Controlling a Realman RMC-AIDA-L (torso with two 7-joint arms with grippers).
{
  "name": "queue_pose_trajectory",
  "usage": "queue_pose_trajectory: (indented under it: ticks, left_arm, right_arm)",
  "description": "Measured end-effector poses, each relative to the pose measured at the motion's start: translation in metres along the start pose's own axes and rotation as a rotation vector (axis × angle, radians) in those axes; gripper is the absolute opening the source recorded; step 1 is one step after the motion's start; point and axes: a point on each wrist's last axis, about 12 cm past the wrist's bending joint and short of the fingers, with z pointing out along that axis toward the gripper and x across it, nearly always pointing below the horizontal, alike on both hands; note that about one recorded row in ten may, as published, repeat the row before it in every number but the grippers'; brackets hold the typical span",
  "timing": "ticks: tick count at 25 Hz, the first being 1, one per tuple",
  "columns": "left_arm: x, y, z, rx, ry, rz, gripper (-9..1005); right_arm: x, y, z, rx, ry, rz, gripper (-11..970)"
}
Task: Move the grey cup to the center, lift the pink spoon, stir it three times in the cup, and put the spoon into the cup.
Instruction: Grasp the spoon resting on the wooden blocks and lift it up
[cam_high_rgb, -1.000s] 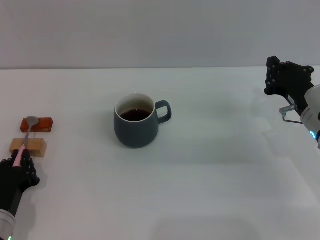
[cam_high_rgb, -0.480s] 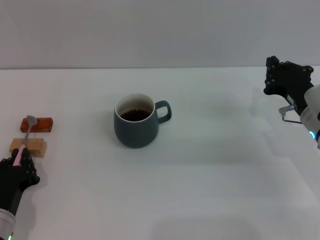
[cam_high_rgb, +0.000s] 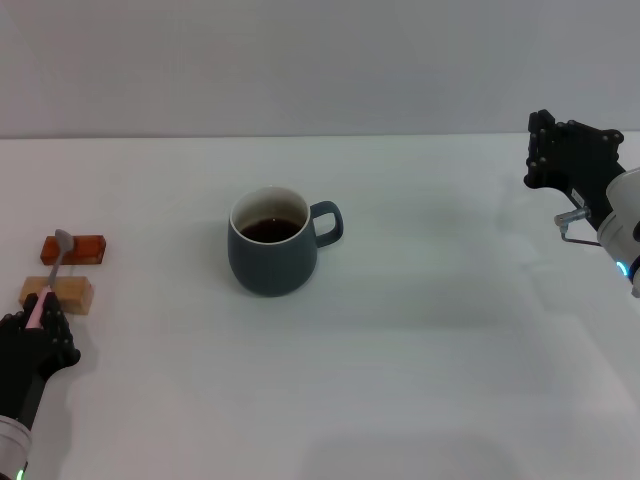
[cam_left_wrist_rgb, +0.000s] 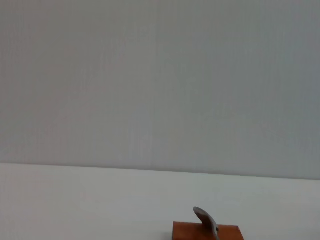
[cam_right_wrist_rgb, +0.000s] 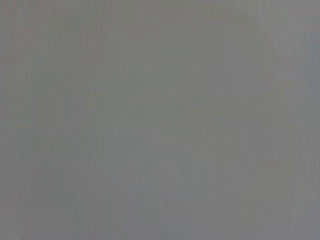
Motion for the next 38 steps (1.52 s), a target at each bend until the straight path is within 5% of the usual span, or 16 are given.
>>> queue_pose_trajectory:
  ticks: [38]
  left_arm:
    - [-0.018,-0.011,-0.002,0.01,-0.063,-0.057,144]
  right_arm:
    - [0.0,-0.002,-0.001,0.005,-0.001,0.001,30]
